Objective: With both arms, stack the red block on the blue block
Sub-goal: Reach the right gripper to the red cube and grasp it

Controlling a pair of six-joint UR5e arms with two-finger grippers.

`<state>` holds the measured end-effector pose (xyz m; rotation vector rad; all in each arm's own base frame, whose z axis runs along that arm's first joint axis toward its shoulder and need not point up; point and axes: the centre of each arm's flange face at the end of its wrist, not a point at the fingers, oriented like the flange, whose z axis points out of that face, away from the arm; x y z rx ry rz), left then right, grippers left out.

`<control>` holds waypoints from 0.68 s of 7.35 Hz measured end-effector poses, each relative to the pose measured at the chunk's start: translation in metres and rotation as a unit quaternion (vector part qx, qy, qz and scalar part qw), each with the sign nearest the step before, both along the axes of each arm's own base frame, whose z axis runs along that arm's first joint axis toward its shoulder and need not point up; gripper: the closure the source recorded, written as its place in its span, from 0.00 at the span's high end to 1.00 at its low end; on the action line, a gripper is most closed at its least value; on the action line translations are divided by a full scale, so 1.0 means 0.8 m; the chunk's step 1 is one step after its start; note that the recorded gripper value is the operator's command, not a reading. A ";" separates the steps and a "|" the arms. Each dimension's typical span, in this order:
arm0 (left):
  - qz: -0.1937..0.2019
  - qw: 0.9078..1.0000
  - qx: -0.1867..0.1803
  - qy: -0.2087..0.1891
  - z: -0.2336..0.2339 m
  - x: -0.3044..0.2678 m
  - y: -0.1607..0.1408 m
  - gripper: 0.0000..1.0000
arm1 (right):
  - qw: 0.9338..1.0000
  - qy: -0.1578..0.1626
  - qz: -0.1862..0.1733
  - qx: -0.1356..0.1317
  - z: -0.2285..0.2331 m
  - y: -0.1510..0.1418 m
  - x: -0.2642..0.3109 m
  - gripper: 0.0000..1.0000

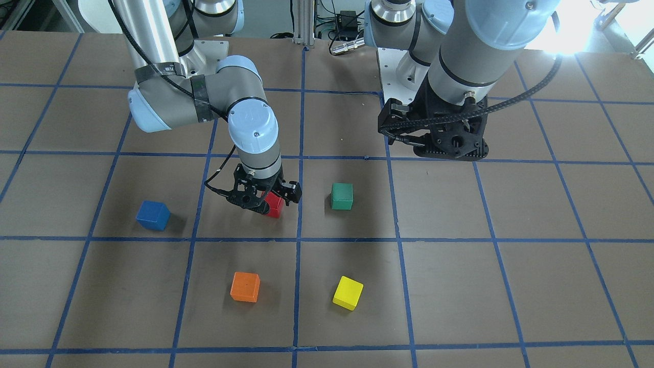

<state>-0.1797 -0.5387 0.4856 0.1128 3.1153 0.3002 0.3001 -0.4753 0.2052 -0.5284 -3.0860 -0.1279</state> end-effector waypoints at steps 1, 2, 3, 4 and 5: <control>0.000 1.000 0.000 0.000 0.000 0.000 0.000 1.00 | 1.000 0.002 0.001 0.000 -0.001 0.002 0.000 0.32; 0.000 1.000 0.000 0.000 0.000 0.000 0.000 1.00 | 1.000 0.003 0.002 0.000 -0.003 0.003 0.000 0.18; 0.000 1.000 0.000 0.000 0.001 0.000 0.001 1.00 | 1.000 0.003 0.005 -0.002 -0.003 0.002 0.000 0.15; -0.001 1.000 -0.001 0.000 0.003 0.000 0.002 1.00 | 1.000 0.003 0.011 -0.009 0.003 -0.002 -0.002 0.16; 0.000 1.000 -0.002 0.000 0.004 0.001 0.003 1.00 | 1.000 0.007 0.021 -0.019 0.019 -0.007 -0.008 0.16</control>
